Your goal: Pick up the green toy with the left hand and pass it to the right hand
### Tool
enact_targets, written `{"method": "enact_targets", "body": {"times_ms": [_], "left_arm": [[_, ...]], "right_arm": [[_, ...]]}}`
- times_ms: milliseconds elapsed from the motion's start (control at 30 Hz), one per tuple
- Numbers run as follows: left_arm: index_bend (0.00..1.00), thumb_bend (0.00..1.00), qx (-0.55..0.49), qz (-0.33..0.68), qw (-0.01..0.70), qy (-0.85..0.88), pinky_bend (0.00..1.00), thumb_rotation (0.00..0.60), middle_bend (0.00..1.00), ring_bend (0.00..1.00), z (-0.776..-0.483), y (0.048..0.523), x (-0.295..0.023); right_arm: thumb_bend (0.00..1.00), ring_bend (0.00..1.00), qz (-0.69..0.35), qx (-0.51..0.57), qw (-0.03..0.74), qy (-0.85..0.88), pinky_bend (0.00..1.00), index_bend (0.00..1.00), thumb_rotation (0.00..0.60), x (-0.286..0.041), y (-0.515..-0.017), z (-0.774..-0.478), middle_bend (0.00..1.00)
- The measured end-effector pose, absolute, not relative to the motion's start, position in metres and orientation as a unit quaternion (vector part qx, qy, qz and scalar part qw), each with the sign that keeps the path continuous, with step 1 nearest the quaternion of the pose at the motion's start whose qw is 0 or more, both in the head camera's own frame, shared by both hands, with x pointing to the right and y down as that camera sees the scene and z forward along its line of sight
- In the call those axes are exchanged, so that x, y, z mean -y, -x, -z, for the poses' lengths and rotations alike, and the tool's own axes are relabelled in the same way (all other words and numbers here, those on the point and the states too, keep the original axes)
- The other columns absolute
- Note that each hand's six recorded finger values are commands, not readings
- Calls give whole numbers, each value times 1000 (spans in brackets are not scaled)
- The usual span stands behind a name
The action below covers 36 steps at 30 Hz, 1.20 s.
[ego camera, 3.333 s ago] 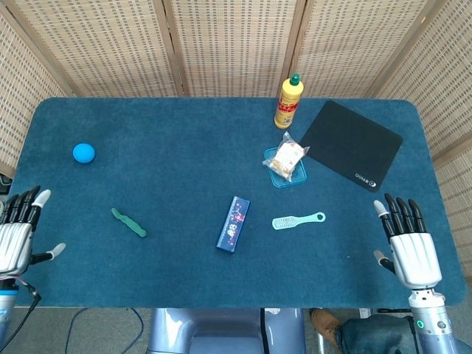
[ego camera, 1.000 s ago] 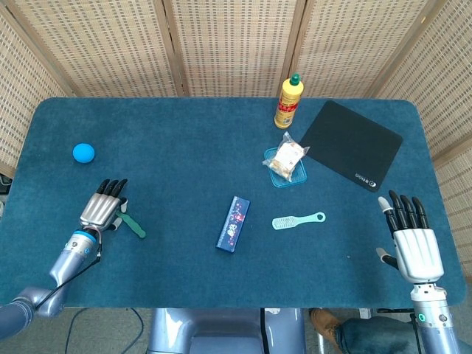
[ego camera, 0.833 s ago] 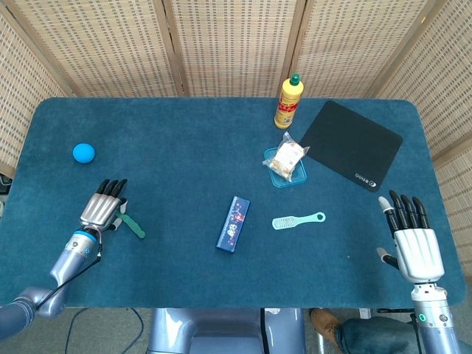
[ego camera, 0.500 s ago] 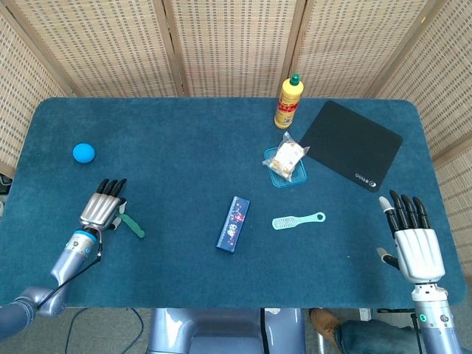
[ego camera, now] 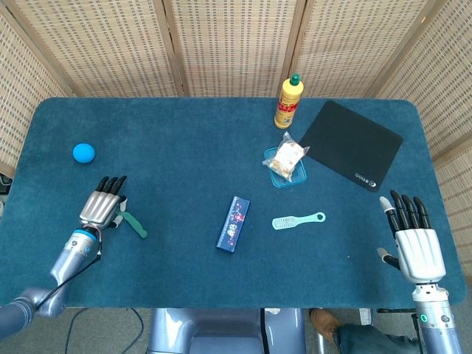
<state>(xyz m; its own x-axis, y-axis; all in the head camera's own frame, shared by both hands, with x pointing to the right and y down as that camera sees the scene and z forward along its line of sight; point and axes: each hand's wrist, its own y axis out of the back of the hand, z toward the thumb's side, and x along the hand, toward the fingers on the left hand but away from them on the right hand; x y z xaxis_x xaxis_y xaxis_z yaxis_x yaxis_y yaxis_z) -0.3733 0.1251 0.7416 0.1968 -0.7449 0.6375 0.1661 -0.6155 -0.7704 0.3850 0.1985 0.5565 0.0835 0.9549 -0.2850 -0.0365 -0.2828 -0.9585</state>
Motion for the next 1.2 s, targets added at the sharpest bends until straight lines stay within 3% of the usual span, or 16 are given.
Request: {"method": "enact_targets", "body": {"times_ms": [233,667,900,1200], "left_arm": [[750,611,-261,571,336,702,0,600,0,0,-730,368,-122],[761,612,-367,453,154,798,0,600,0,0,-698,330,-118],[766,612,-386,369,69,843,0,600,0,0,-677,275,-111],[766,613,-388,306,27,869,0,600,0,0,-660,202,-94]], "right_arm": [[0,0,-550,395,449,583,0,0,600,-199,-385,-556,0],[0,0,-546,389,447,592,0,1,600,-198,-382,-560,0],[0,0,-502,379,444,638,0,67,600,-184,-368,-562,0],[0,0,-412,337,434,727,0,158,600,-148,-334,-549,0]]}}
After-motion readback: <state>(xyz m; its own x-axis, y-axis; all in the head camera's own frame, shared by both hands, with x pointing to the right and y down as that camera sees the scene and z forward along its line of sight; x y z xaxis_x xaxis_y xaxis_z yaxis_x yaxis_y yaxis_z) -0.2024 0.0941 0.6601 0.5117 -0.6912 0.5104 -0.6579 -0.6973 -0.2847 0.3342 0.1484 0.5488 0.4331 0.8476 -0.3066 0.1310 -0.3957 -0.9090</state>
